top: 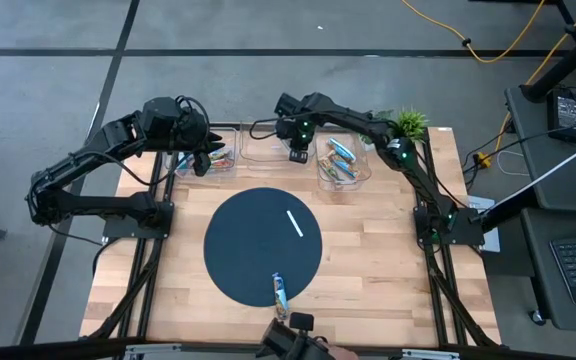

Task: Pick and place Granola Bars by type
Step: Put the right blue chewy bar into the top center transparent bin, then put the blue chewy bar into the top center transparent bin

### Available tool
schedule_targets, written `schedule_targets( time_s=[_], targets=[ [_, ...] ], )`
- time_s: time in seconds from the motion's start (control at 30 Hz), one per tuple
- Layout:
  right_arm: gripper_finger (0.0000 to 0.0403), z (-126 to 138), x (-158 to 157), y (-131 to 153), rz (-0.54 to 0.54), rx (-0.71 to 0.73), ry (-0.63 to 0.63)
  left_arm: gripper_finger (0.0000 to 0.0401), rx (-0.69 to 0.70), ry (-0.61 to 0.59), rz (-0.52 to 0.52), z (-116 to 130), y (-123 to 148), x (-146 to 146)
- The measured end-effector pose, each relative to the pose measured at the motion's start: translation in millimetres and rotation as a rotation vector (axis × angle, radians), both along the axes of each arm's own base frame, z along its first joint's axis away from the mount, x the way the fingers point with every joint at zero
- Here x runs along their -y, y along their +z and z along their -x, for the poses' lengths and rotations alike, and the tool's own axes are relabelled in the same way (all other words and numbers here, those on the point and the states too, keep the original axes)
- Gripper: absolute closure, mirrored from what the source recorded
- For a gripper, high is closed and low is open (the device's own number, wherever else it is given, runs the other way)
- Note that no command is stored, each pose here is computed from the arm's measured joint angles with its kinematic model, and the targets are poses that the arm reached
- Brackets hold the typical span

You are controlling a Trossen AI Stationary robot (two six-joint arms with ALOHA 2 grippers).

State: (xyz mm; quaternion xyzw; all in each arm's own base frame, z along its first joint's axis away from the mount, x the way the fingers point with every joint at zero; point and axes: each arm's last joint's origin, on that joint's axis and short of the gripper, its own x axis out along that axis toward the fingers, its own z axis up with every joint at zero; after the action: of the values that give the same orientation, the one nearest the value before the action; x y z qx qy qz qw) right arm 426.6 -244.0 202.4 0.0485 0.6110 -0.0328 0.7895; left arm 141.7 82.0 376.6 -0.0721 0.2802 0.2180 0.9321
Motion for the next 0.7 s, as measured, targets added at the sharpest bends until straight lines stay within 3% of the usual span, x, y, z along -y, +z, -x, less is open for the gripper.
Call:
schedule_targets(
  time_s=[0.43, 0.7],
  targets=[
    [0.0378, -2.0, 1.2, -11.2, -0.017, -0.020, -0.020, 0.0311, -0.003, -0.005, -0.007, 0.0, 0.1, 0.0],
    [0.0326, -2.3, -0.2, -9.9, -0.024, -0.019, -0.049, 0.0311, -0.004, -0.005, -0.007, 0.0, 0.0, 0.1]
  ],
)
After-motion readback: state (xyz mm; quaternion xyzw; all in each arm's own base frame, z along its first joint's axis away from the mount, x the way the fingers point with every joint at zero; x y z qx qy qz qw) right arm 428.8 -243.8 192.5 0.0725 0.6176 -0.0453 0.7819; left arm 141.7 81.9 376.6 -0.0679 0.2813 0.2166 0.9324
